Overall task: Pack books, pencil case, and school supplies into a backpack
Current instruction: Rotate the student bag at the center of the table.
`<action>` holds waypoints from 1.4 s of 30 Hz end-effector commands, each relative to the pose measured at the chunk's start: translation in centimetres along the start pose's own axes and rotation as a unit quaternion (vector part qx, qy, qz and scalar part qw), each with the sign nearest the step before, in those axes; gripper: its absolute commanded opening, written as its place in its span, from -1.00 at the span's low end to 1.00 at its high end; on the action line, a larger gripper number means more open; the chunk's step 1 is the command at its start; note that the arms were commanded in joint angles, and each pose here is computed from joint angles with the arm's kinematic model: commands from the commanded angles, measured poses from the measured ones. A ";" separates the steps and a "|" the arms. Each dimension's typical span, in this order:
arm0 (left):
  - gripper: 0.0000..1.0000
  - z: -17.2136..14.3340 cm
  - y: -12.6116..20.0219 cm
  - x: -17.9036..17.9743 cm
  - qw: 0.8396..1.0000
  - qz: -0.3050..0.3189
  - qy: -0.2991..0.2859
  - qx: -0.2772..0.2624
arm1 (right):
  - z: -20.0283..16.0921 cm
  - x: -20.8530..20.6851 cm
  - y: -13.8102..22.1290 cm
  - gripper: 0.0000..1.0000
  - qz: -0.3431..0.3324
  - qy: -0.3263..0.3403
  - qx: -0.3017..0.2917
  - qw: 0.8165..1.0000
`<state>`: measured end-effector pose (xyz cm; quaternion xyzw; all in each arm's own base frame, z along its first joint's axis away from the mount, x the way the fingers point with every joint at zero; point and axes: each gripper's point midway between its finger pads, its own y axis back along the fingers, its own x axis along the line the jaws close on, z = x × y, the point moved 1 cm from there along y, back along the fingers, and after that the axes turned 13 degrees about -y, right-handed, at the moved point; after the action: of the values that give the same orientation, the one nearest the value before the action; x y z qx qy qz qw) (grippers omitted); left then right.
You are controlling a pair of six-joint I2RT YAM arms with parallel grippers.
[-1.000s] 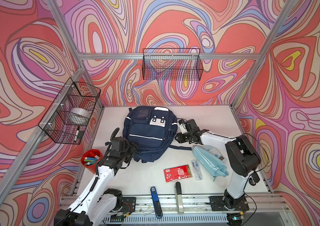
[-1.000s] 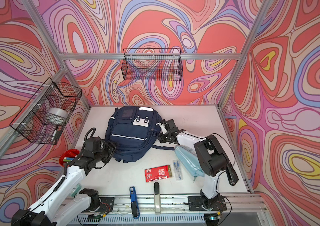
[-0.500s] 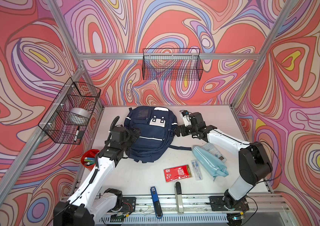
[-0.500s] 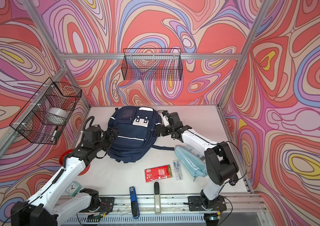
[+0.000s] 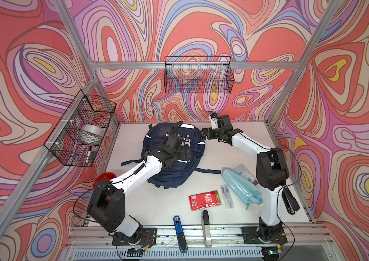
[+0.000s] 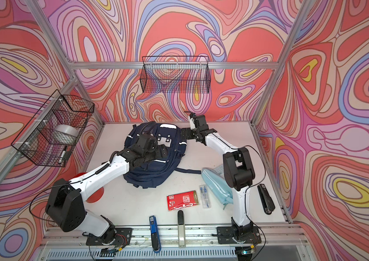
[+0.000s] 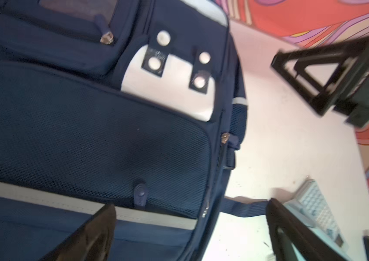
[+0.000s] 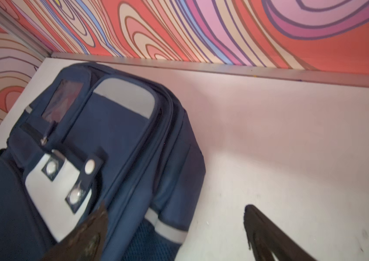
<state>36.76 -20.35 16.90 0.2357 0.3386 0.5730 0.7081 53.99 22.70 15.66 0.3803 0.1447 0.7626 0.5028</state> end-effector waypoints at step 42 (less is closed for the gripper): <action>0.68 3.7 -5.1 7.4 0.998 0.046 0.033 -0.025 | -14.5 3.5 7.1 0.02 0.024 0.002 0.073 0.997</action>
<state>42.73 -12.57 11.10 0.2339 0.3636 0.6405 0.6347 37.83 26.19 9.43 0.4616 0.2024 0.7490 0.4301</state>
